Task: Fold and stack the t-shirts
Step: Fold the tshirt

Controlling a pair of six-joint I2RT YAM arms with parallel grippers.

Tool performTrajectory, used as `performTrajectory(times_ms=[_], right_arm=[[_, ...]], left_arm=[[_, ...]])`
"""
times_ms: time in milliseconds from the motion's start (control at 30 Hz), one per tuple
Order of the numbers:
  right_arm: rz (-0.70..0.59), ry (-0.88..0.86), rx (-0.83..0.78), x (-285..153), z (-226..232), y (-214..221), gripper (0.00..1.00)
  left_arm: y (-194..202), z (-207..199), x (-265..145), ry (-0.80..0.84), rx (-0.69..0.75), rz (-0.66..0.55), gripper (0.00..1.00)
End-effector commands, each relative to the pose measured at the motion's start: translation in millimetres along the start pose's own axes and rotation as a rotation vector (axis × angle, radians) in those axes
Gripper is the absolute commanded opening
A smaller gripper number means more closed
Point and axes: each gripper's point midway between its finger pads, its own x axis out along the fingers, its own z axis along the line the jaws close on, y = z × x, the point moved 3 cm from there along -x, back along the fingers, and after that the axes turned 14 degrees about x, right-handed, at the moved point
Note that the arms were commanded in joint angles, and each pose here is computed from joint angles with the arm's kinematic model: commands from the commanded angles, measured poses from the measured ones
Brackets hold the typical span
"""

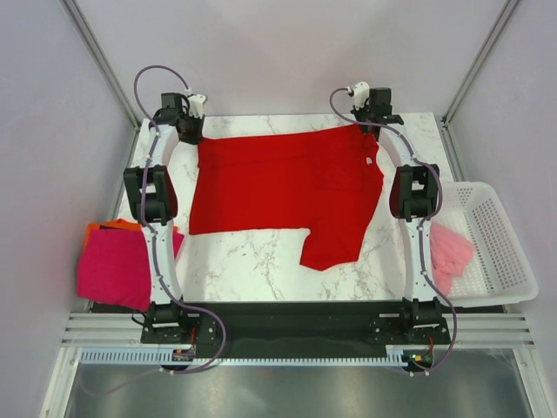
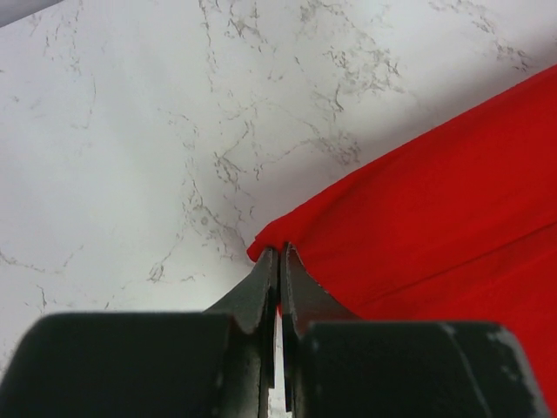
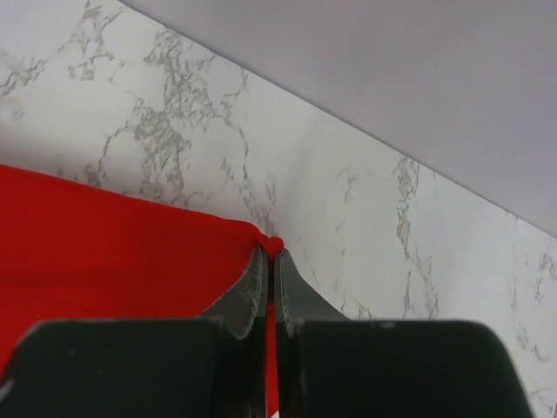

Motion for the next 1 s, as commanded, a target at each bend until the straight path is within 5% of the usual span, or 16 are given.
performTrajectory(times_ms=[0,167,400,467,567,700,867,967], right_arm=[[-0.121,0.102,-0.024,8,-16,-29,0.04],[-0.214,0.214,0.013,13,-29,-40,0.42],[-0.399,0.306,0.11,-82,-55,-133,0.61],[-0.412,0.193,0.077,-107,-40,-142,0.63],[-0.345,-0.114,-0.085,-153,15,-108,0.63],[-0.022,-0.48,-0.355,-224,107,15,0.62],[0.141,-0.687,-0.592,-288,152,148,0.62],[0.131,-0.753,-0.701,-315,169,183,0.6]], left_arm=[[-24,15,5,-0.095,0.022,-0.045,0.05],[-44,31,9,-0.214,-0.001,-0.088,0.36],[-108,68,-77,-0.444,-0.043,-0.209,0.56],[-103,58,-90,-0.413,-0.011,-0.184,0.57],[-88,27,-112,-0.305,0.05,-0.158,0.57],[-45,-25,-133,-0.169,0.061,-0.088,0.57],[-9,-68,-137,-0.021,0.027,-0.04,0.5],[12,-88,-140,0.036,0.006,-0.012,0.46]])
